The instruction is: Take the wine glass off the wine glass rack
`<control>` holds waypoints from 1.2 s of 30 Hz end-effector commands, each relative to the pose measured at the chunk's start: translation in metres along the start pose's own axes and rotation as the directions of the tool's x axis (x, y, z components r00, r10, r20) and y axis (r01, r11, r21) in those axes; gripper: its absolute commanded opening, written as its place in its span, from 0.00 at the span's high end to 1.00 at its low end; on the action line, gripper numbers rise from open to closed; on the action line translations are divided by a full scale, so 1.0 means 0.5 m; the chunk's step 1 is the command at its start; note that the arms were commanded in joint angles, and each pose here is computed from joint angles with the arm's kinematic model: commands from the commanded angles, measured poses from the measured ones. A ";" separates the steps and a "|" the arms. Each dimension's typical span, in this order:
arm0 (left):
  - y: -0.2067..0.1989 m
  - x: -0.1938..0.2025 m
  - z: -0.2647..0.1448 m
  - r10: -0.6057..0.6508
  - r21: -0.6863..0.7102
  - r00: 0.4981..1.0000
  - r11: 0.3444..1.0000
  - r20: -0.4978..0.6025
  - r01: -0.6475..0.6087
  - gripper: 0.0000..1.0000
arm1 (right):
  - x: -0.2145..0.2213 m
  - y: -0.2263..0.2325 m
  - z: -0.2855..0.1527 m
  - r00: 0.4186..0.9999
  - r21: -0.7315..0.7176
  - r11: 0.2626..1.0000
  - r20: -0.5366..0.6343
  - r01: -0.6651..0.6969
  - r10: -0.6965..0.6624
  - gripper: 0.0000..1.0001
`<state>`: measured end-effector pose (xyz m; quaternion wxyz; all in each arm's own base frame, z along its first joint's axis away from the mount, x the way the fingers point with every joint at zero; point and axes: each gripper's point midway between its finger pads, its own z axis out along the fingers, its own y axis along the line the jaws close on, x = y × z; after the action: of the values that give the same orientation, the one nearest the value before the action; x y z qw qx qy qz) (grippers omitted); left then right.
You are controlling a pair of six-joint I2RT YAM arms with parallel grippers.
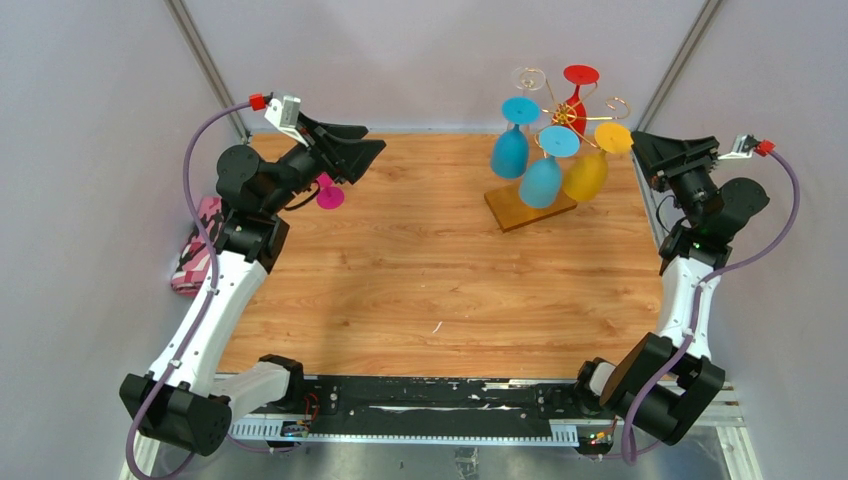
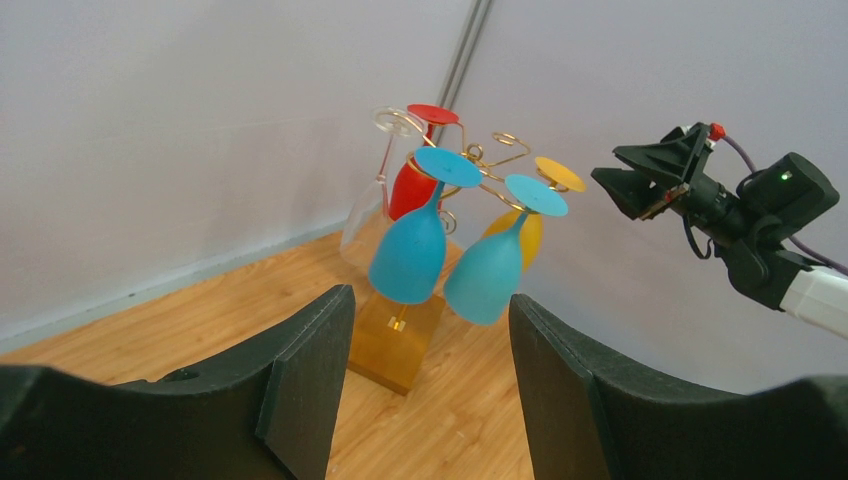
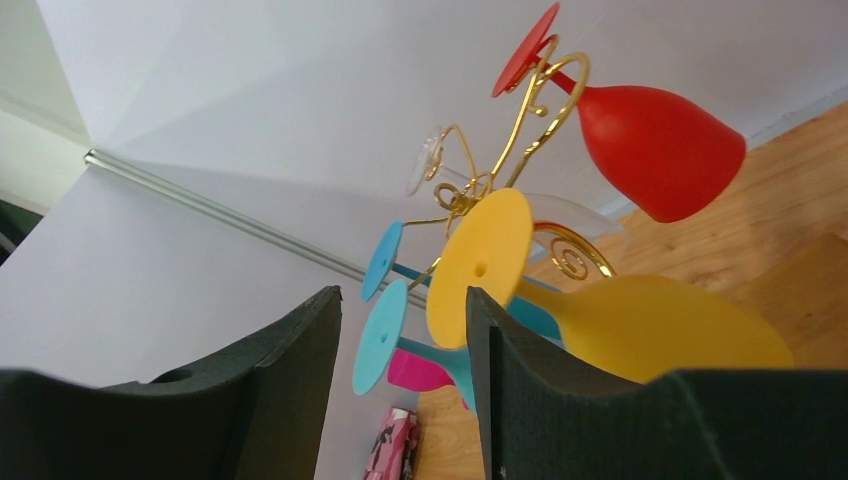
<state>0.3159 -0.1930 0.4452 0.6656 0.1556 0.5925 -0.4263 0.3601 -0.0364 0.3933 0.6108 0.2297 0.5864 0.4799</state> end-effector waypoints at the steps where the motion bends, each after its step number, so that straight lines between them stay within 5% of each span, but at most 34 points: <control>1: -0.001 -0.003 0.003 0.009 0.004 1.000 1.000 0.013 -0.009 0.37 | -0.022 -0.013 -0.013 0.998 0.043 0.998 0.027 0.048 -0.049 0.46; 22: 0.016 0.013 0.007 -0.003 -0.017 1.000 1.000 -0.001 0.003 0.37 | -0.018 -0.083 0.009 1.000 0.069 0.997 0.005 -0.031 0.031 0.46; 36: 0.023 0.025 0.009 -0.001 -0.020 1.000 1.000 -0.013 0.001 0.37 | 0.003 -0.072 0.070 0.991 -0.006 0.995 -0.087 -0.104 0.103 0.56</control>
<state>0.3251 -0.1931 0.4330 0.6588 0.1458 0.6051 -0.4225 0.4064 -0.0576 0.3424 0.5491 0.2845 0.6040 0.5027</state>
